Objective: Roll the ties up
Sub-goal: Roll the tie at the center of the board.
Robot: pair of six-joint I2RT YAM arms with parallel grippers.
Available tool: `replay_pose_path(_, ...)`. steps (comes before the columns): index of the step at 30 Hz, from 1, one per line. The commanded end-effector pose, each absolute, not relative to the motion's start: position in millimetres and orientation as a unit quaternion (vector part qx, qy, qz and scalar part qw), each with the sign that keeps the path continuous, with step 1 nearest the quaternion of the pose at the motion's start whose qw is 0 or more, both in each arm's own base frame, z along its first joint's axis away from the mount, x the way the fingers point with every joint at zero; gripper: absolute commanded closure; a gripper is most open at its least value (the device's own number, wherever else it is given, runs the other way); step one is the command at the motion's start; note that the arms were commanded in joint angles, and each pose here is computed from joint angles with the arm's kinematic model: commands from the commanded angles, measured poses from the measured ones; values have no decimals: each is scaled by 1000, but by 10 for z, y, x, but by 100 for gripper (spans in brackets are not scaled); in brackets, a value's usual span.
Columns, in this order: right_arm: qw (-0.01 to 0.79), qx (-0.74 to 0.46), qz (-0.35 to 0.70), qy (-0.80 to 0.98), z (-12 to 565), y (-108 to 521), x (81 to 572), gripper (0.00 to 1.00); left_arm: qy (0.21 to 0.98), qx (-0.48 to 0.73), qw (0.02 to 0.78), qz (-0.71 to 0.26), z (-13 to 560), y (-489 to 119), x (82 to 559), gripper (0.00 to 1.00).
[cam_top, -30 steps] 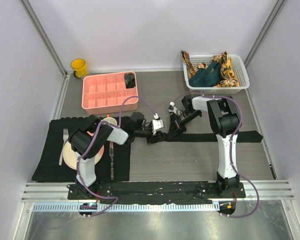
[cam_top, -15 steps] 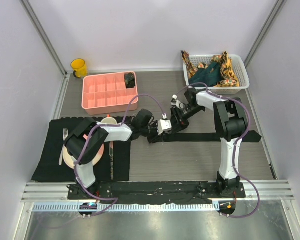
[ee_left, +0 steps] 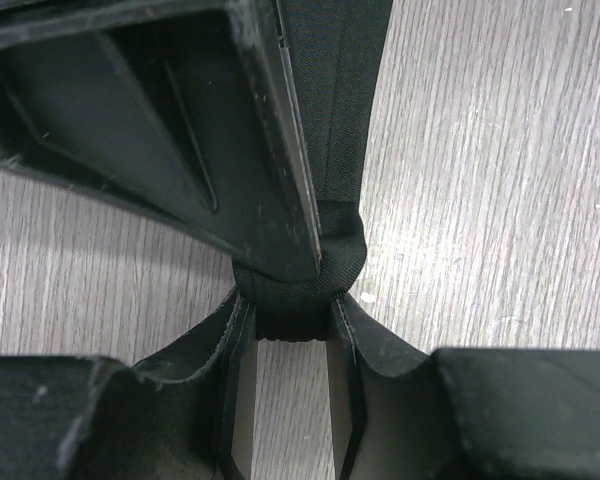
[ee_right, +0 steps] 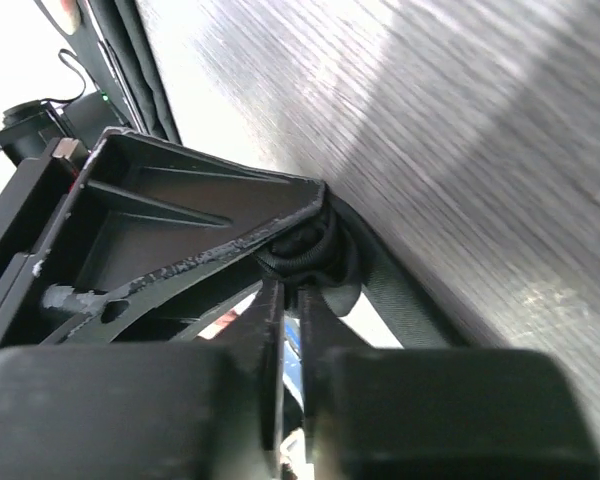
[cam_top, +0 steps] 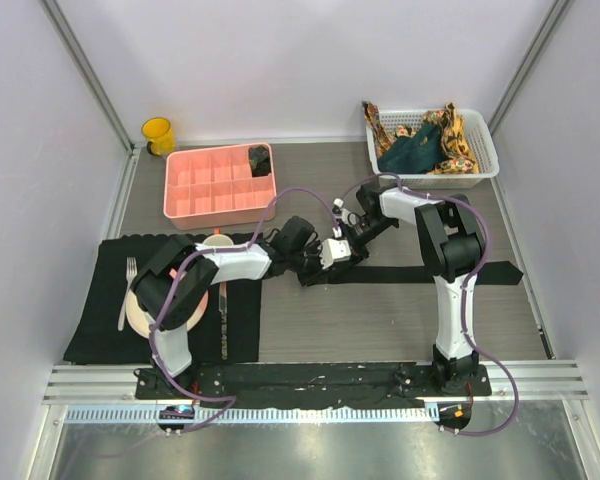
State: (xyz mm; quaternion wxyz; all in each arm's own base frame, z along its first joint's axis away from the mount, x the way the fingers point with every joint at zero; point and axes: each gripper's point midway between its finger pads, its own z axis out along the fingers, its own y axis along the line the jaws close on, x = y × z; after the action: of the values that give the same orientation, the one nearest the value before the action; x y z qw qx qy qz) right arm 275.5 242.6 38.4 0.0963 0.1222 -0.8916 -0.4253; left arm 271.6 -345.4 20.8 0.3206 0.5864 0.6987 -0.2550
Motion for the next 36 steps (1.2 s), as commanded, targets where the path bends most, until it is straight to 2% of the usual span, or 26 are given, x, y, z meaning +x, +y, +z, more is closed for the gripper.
replay_pose_path(1, 109, 129, -380, -909, 103, 2246, 2720, 99, 750, 586, 221, -212, -270, -3069, 2483, 79)
replay_pose_path(3, 106, 134, -367, -915, 17, 2167, 2744, 99, 749, 586, 218, -221, -259, -3079, 2456, 71)
replay_pose_path(4, 112, 132, -363, -916, -54, 2126, 2733, 99, 746, 584, 218, -234, -246, -3099, 2430, 59)
replay_pose_path(5, 108, 130, -363, -916, -92, 2062, 2765, 99, 746, 577, 225, -246, -217, -3125, 2426, 53)
replay_pose_path(11, 114, 123, -340, -925, -348, 1822, 2771, 99, 714, 544, 296, -326, 52, -3319, 2524, 34)
replay_pose_path(16, 116, 117, -324, -932, -426, 1729, 2752, 99, 667, 540, 362, -364, 203, -3500, 2580, 30)
replay_pose_path(19, 113, 116, -318, -934, -443, 1712, 2768, 99, 660, 526, 375, -384, 227, -3626, 2648, 26)
replay_pose_path(23, 105, 118, -313, -937, -449, 1698, 2787, 99, 654, 511, 381, -408, 229, -3789, 2711, 25)
replay_pose_path(26, 103, 117, -315, -936, -448, 1715, 2793, 99, 649, 509, 379, -420, 229, -3895, 2678, 28)
replay_pose_path(28, 99, 117, -318, -935, -442, 1733, 2807, 99, 653, 509, 372, -420, 192, -3918, 2642, 37)
replay_pose_path(29, 99, 117, -321, -935, -436, 1746, 2812, 99, 655, 512, 373, -412, 188, -3904, 2660, 42)
replay_pose_path(30, 95, 118, -327, -933, -413, 1769, 2826, 99, 659, 516, 367, -406, 168, -3885, 2644, 55)
replay_pose_path(33, 81, 124, -347, -926, -333, 1879, 2928, 99, 684, 546, 330, -355, 9, -3631, 2557, 75)
replay_pose_path(34, 79, 124, -353, -924, -295, 1912, 2960, 99, 687, 553, 325, -343, 4, -3566, 2545, 78)
replay_pose_path(35, 65, 130, -361, -921, -220, 1956, 3069, 96, 680, 571, 332, -318, 18, -3500, 2585, 79)
replay_pose_path(36, 75, 125, -379, -914, -110, 1989, 3054, 87, 692, 579, 305, -304, -60, -3397, 2511, 81)
